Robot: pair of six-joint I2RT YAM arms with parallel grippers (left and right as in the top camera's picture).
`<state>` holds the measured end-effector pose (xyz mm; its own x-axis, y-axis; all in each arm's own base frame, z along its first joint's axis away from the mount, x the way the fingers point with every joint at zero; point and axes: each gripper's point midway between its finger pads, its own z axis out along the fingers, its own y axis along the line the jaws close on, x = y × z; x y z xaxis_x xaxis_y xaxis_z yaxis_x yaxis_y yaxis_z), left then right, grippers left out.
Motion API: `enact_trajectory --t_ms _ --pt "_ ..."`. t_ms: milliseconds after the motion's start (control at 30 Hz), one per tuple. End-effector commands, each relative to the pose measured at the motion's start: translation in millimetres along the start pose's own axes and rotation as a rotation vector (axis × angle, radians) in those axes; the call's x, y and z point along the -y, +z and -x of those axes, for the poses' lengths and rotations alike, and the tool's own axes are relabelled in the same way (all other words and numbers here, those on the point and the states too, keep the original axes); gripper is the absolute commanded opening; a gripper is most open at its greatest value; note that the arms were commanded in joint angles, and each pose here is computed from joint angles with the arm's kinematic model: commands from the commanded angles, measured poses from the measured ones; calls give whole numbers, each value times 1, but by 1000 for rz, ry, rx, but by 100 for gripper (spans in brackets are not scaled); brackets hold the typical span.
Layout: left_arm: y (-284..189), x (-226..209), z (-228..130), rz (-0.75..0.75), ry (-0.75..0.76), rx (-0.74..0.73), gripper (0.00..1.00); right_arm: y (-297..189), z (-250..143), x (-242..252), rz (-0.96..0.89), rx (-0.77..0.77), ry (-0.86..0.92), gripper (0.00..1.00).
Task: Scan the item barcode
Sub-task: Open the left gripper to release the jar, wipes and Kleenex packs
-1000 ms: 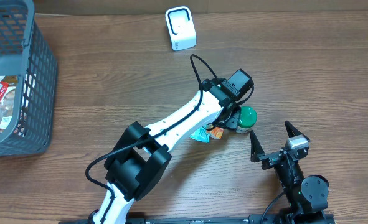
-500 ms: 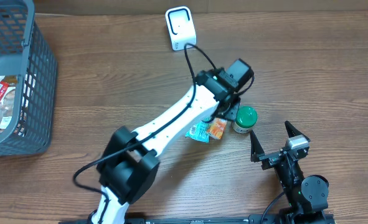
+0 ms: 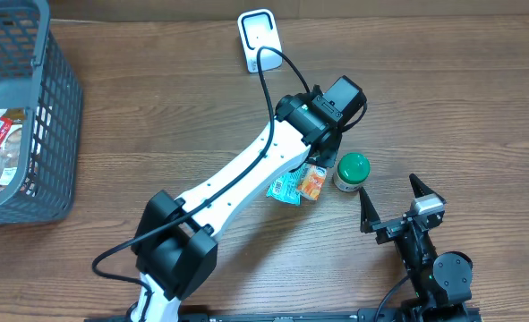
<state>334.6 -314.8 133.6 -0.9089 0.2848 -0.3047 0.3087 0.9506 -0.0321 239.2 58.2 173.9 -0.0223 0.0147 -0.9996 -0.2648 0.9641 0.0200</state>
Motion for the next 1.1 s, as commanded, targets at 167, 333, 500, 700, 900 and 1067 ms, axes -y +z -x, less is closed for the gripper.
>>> enact_trajectory --t_ms 167,333,500,700,900,1067 --pt "17 12 -12 -104 56 -98 58 0 -3 0 -1 0 6 100" --pt "19 11 -17 -116 51 -131 59 0 -3 0 -1 0 6 100" --pt "35 9 -21 -96 57 -158 64 0 -3 0 -1 0 6 100" --pt "39 9 -21 -94 65 -160 65 0 -3 0 -1 -1 6 100" --pt "37 -5 -12 -102 24 -155 63 0 -3 0 -1 -1 6 100" --pt "25 -7 -2 -244 14 -163 64 0 -3 1 -1 -1 6 100"
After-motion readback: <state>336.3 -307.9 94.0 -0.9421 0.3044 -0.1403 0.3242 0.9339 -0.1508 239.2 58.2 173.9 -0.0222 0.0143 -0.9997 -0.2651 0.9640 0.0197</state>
